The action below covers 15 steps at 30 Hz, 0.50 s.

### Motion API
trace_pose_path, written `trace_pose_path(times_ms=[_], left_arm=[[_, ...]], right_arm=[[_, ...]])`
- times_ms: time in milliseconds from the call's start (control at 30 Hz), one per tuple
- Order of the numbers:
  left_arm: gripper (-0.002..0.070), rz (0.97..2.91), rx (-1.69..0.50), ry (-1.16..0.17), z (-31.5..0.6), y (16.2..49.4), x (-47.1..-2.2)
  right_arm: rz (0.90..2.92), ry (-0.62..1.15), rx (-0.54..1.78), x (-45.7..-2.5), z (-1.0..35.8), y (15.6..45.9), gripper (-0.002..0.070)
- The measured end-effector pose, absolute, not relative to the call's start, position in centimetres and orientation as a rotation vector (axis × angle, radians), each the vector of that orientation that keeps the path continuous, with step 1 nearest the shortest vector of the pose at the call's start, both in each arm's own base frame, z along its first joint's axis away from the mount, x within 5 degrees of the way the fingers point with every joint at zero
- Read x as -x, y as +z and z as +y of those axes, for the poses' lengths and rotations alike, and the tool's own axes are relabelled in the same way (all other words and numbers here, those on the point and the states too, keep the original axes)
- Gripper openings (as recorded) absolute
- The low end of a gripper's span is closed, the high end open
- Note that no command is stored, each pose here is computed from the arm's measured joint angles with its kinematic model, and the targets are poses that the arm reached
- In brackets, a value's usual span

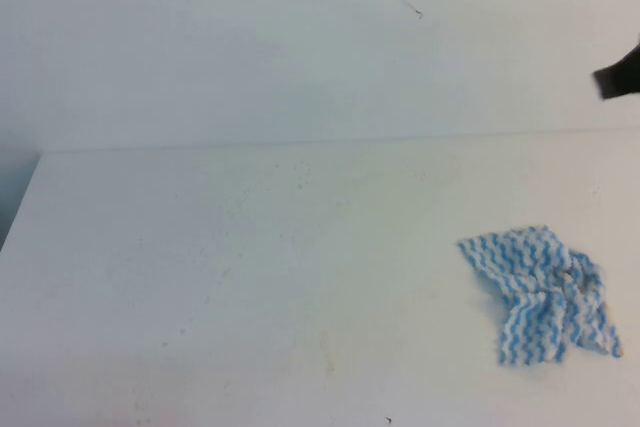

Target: Wipe the table

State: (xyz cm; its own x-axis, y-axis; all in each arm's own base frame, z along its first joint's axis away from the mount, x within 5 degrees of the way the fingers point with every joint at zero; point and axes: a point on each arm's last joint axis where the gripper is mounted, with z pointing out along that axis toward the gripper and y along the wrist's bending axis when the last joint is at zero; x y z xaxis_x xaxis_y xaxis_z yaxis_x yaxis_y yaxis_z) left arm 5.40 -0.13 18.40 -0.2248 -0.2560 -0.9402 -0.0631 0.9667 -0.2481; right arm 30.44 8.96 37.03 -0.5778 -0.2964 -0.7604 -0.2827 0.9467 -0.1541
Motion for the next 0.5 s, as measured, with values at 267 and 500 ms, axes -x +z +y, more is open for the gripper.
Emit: trace_pose_path(times_ms=[267, 500], left_arm=[[-0.0001, 1.795, 0.237, -0.182, -0.1, 18.4, -5.4], [-0.0001, 1.795, 0.237, -0.182, -0.1, 18.4, -5.4]], right_arm=[[2.051, -0.26, 0.233, -20.8, 3.5, 44.9, -0.0004], [1.963, -0.256, 0.103, -12.7, 0.2, 45.8, -0.0004]])
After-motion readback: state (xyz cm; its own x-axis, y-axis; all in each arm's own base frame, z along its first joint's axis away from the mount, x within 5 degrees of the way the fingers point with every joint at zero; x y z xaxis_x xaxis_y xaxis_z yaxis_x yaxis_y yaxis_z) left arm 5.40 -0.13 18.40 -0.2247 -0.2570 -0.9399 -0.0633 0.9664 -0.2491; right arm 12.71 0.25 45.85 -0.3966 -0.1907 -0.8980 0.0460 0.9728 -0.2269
